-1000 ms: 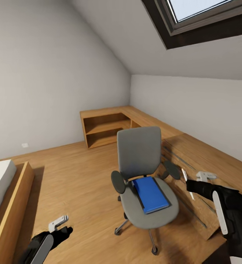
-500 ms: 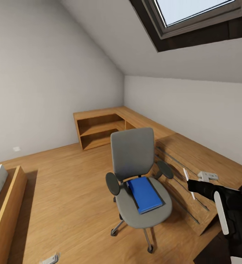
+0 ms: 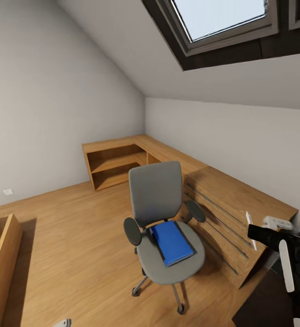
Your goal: In the bedroom, organize the workspace by keeping the computer under the desk, ensuring the monitor is on the desk, placing the keyboard on the desk next to the monitor, placing the mouse on the desk next to the keyboard, moving the folder from the swivel chair onto the desk next to the mouse, stacking the notebook on top of the folder with the pen on top of the notebook, and positioning the swivel chair next to the desk.
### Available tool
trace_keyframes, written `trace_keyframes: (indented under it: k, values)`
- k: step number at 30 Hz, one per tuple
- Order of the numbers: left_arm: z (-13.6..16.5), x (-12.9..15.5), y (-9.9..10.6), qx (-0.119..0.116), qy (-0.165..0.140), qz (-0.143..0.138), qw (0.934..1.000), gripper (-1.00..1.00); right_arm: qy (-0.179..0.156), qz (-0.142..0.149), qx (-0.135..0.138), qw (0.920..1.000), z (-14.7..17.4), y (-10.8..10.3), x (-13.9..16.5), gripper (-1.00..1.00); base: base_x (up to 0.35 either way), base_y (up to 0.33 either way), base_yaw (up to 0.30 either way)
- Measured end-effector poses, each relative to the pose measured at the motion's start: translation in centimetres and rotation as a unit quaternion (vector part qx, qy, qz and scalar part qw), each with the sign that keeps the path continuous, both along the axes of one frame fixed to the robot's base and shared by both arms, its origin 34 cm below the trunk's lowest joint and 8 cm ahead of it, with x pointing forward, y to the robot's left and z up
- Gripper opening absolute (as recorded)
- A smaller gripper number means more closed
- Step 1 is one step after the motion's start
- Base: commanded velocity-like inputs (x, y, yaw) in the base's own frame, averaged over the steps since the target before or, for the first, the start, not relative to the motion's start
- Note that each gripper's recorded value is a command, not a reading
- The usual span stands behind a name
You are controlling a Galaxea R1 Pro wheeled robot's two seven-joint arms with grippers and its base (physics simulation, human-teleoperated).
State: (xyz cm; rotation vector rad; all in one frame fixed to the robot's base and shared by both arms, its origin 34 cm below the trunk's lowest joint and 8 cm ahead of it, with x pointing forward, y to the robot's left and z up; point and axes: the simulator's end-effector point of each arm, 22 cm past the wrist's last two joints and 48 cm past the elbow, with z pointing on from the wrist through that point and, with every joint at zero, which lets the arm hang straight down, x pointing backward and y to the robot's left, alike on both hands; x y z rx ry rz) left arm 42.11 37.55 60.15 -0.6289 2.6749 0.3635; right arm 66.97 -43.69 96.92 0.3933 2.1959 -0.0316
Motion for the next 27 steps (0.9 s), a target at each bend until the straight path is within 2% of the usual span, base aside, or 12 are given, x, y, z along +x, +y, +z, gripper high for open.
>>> trace_keyframes:
  k: [9,27]
  values:
    - [1.4,0.2,-0.1,0.000,-0.005,0.000,1.0000,1.00,0.004,-0.031,-0.020,0.9993,0.9,-1.8,-0.6,-1.00,0.000,0.000,-0.190]
    - [2.5,0.4,-0.1,-0.001,-0.012,0.000,0.9999,1.00,0.013,-0.035,-0.021,0.9991,-1.4,-2.2,-0.7,-1.00,0.000,0.000,-0.192]
